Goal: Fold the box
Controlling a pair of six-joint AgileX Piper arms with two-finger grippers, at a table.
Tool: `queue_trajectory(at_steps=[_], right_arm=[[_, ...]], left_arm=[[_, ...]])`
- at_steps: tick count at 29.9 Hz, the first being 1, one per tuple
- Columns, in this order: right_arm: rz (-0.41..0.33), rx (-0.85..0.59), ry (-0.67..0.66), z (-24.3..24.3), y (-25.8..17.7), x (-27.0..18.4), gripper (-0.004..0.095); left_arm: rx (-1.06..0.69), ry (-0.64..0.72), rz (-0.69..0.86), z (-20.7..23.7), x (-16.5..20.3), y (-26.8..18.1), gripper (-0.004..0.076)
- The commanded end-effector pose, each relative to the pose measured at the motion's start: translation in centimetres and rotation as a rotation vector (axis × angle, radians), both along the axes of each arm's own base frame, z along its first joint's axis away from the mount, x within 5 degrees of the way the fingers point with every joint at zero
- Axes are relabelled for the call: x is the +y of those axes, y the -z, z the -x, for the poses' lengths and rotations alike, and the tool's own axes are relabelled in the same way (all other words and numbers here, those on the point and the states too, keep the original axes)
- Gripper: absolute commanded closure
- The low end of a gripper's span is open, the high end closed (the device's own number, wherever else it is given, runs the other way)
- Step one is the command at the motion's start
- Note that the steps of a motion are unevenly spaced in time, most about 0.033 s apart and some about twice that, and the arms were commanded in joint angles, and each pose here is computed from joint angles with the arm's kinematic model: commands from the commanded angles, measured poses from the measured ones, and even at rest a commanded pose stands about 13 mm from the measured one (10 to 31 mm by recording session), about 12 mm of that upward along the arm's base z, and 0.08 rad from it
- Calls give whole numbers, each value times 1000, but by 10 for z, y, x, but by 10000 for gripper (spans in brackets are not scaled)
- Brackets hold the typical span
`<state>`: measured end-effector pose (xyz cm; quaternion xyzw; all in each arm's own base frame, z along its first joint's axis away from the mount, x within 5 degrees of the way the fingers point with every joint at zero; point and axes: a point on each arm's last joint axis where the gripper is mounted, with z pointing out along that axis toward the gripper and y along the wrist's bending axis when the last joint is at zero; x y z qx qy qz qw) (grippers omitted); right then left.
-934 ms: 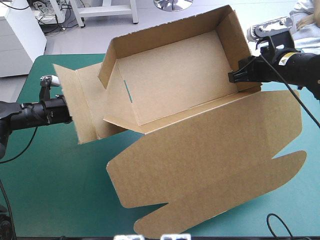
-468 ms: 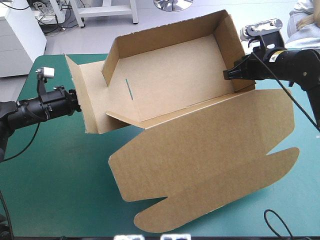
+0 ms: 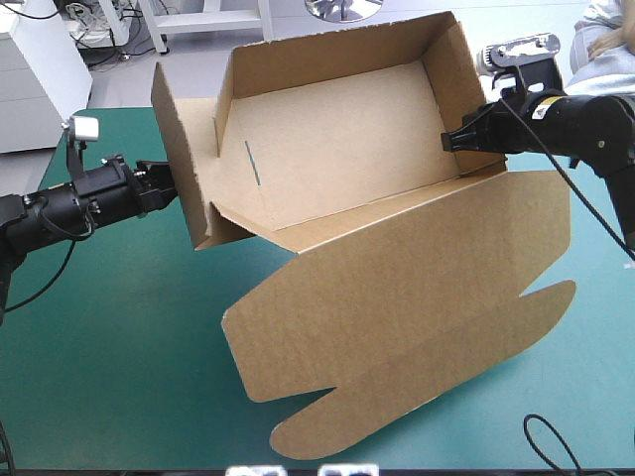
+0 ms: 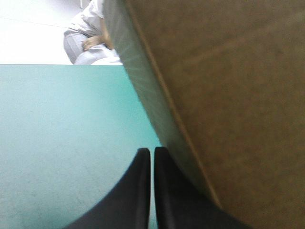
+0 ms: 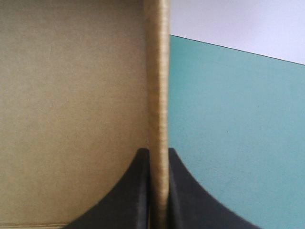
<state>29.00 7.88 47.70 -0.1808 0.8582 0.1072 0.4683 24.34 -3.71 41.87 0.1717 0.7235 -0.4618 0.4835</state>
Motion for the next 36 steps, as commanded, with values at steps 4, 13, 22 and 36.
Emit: queue_trajectory(at_steps=[4, 13, 22, 36], right_arm=[[-67, -132, 16, 10, -26, -2, 927], [-29, -147, 44, 9, -25, -6, 926], [23, -123, 79, 3, -19, -10, 927], [13, -113, 47, -7, -11, 7, 925]], left_arm=[[-143, 179, 74, 25, -28, -45, 712], [-149, 182, 75, 25, -28, -46, 710], [-146, 195, 99, 27, -28, -48, 710], [-153, 194, 85, 27, -28, -49, 710]])
